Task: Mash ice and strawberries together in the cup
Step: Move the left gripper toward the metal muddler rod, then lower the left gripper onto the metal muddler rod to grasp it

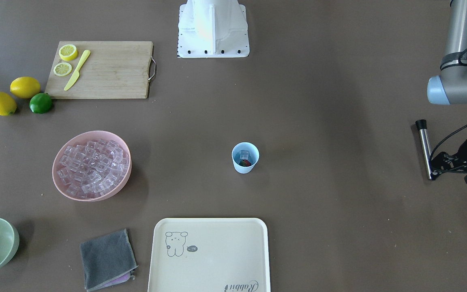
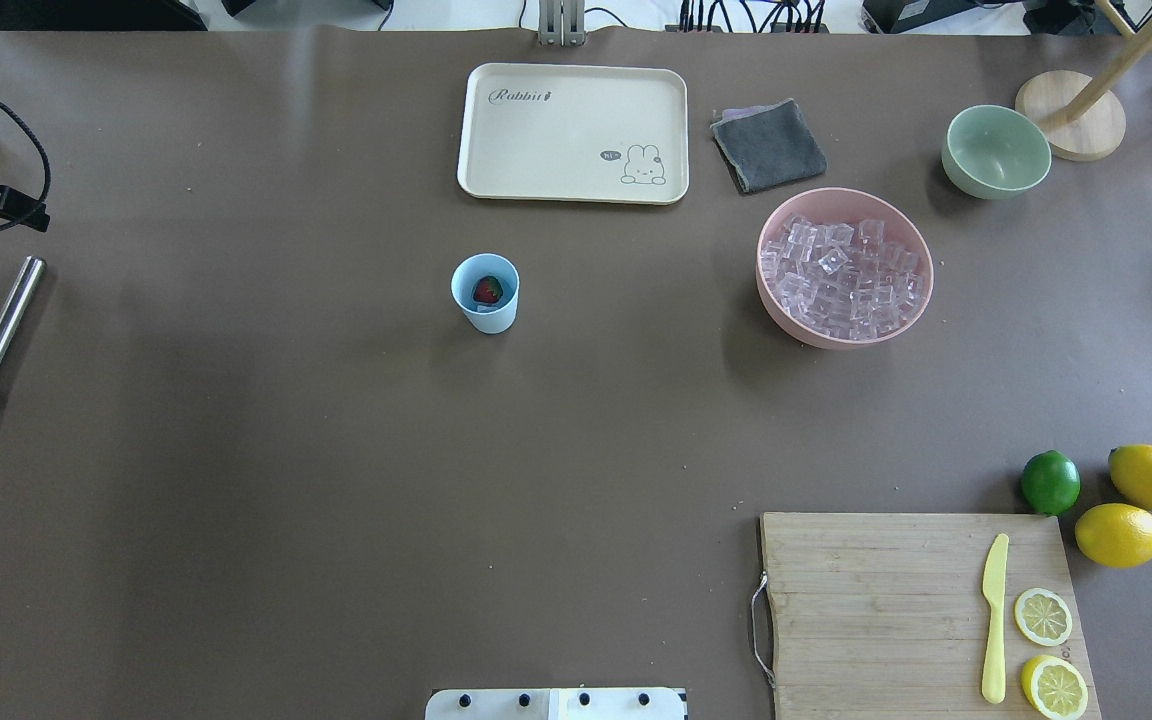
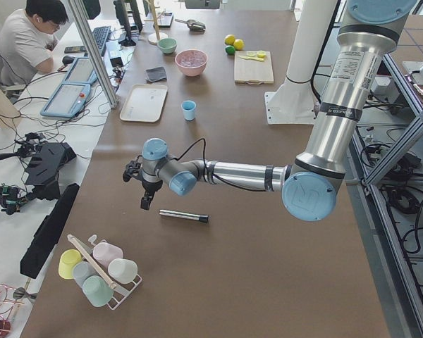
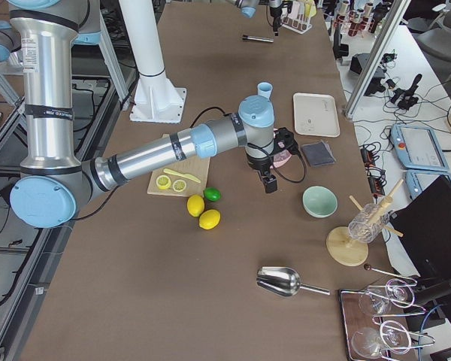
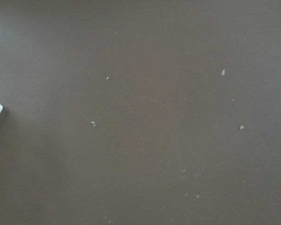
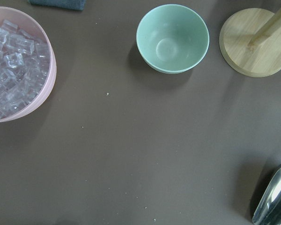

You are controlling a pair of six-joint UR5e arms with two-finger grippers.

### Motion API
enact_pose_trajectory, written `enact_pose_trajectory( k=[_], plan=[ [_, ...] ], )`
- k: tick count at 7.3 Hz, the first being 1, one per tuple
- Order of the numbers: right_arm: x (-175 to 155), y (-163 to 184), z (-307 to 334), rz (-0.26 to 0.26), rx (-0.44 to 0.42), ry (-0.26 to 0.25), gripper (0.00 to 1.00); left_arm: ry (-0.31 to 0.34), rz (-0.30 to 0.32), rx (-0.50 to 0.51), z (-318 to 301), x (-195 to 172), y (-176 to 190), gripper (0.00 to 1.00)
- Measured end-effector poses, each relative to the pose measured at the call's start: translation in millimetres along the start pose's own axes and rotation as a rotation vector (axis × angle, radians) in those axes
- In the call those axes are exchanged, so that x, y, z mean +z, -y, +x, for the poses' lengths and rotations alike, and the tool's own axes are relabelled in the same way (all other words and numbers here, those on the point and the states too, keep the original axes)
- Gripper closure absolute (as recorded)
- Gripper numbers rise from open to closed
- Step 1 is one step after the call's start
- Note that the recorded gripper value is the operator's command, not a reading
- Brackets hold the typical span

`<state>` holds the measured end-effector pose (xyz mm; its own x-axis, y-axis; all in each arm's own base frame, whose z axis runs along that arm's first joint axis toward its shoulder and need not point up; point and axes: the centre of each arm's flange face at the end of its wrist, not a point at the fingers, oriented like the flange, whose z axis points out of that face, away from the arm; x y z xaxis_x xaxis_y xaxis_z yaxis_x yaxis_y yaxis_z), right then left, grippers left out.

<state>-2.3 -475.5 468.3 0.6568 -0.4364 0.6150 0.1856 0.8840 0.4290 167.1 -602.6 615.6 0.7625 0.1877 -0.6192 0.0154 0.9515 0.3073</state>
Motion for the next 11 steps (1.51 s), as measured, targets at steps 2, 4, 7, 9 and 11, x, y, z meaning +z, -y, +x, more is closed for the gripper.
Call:
enact_pose_trajectory(
  k=[2, 4, 7, 9, 11],
  plan=[
    [-7.2, 2.0, -8.8, 0.017, 0.002, -0.002, 0.02, 0.003, -0.021, -0.008, -12.3, 12.8, -22.0, 0.03],
    [-9.4, -2.3, -11.0, 0.021, 0.013, -0.013, 0.01, -0.023, -0.054, -0.002, -12.4, 24.1, -44.8, 0.03],
    [-0.4, -14.3, -0.6, -0.004, 0.035, -0.038, 0.01, -0.048, -0.083, 0.017, -0.6, 37.8, -62.0, 0.24],
    [2.6, -17.2, 2.8, -0.012, 0.042, -0.044, 0.01, -0.051, -0.080, 0.020, 0.9, 38.8, -63.0, 0.78],
    [2.9, -17.3, 3.3, -0.013, 0.044, -0.045, 0.01, -0.066, -0.095, 0.014, 1.4, 39.2, -66.2, 1.00]
  ],
)
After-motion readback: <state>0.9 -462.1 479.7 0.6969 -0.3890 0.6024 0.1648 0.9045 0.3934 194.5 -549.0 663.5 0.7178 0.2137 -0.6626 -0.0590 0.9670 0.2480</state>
